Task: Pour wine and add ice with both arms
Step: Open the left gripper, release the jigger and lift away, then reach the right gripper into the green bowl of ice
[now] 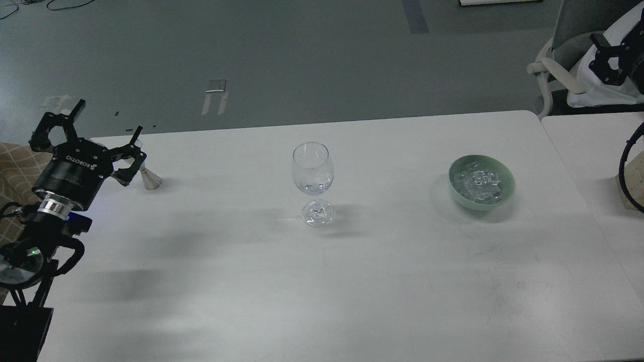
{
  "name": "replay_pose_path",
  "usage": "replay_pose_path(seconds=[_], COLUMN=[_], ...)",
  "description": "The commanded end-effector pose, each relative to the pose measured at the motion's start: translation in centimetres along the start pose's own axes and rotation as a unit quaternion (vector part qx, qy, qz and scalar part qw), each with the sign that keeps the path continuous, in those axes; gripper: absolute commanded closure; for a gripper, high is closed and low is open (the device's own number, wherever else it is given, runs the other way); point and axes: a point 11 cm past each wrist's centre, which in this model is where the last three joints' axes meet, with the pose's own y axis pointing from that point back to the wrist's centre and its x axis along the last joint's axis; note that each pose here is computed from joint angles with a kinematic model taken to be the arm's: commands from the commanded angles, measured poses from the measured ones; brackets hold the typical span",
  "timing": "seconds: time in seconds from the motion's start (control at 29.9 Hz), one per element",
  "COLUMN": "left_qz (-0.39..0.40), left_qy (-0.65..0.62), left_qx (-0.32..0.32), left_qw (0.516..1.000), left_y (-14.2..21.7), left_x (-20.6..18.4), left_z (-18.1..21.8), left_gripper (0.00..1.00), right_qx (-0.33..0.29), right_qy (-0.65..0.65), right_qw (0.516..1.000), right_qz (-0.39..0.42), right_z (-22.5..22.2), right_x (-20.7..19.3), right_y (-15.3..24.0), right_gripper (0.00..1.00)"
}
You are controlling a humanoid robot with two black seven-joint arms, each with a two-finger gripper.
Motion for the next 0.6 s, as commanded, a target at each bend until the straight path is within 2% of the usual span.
replay_pose_path(seconds=[0.0,0.1,0.2,0.43,0.57], left_qz=[0.007,0.043,0.053,0.041,0.003], left_qy=[-0.014,-0.038,-0.046,-0.032,-0.040], left_qx=[-0.010,-0.012,-0.009,-0.002,-0.001], left_qw=[1.000,0.998,0.998,0.999,0.999], left_y=[-1.4,-3.2,-3.4,-4.0,-3.4], left_x=[-0.9,-1.4,-1.3,-1.8,-2.3], left_z=[1.4,2.2,1.9,0.9,0.8], left_gripper=[0.02,0.01,0.02,0.04,0.03], right_qx=[-0.016,-0.027,-0.030,-0.029,-0.014], right_qy=[0.087,0.165,0.196,0.311,0.383], right_qw=[0.996,0.986,0.980,0.949,0.921], right_qz=[-0.016,-0.021,-0.021,-0.039,-0.075], right_z=[-0.6,-1.4,-1.6,-3.0,-3.8], right_x=[0.6,1.4,1.8,1.2,-1.4], right_y=[0.9,1.3,1.5,1.1,0.7], right_gripper=[0.00,0.00,0.00,0.00,0.00])
